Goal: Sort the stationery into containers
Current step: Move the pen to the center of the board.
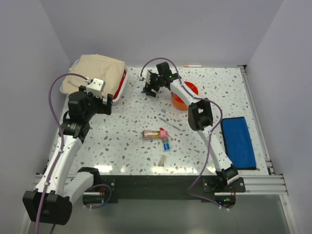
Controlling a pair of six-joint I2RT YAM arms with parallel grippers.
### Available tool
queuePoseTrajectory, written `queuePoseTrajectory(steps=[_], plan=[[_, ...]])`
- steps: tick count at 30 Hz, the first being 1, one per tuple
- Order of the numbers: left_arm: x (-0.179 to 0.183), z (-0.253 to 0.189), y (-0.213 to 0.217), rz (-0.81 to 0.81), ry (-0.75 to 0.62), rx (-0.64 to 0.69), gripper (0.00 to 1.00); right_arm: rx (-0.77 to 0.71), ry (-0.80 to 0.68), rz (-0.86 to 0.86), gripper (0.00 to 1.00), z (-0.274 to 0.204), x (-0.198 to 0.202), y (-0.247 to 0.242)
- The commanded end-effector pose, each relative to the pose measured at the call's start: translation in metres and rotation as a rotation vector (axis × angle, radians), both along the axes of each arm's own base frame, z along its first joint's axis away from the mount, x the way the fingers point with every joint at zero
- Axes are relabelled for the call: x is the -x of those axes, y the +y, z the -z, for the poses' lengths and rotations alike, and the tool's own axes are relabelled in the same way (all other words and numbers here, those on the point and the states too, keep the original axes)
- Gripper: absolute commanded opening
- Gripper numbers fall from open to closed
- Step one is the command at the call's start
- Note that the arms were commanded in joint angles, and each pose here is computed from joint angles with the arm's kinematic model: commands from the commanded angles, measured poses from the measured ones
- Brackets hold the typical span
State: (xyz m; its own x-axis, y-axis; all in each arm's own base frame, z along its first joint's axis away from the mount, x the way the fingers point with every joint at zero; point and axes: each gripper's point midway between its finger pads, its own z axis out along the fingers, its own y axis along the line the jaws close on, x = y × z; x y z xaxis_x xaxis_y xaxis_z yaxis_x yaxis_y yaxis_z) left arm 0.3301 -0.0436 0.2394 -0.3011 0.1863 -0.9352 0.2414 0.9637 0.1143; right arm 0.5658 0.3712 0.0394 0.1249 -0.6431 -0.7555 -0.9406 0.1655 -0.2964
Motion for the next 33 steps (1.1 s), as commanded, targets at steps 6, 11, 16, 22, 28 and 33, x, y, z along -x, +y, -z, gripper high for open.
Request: queuePoseTrajectory(steps=[6, 11, 16, 22, 28, 33], plan=[[-0.013, -0.008, -0.004, 0.003, -0.045, 0.050, 0.96, 0.069, 0.165, -0.033, 0.68, 0.028, 0.038, -0.004], [-0.018, -0.013, -0.006, 0.005, -0.052, 0.058, 0.96, 0.134, 0.163, -0.070, 0.58, 0.036, 0.049, -0.006], [-0.018, -0.016, -0.008, 0.013, -0.057, 0.065, 0.97, 0.189, 0.196, -0.086, 0.53, 0.046, 0.061, -0.013], [-0.017, -0.015, -0.011, 0.020, -0.053, 0.089, 0.97, 0.229, 0.224, -0.086, 0.55, 0.052, 0.067, -0.022], [-0.017, -0.014, -0.012, 0.023, -0.056, 0.118, 0.97, 0.269, 0.233, -0.076, 0.65, 0.058, 0.069, -0.029], [-0.021, -0.013, -0.016, 0.042, -0.051, 0.133, 0.97, 0.271, 0.225, 0.027, 0.86, 0.063, 0.054, -0.034]])
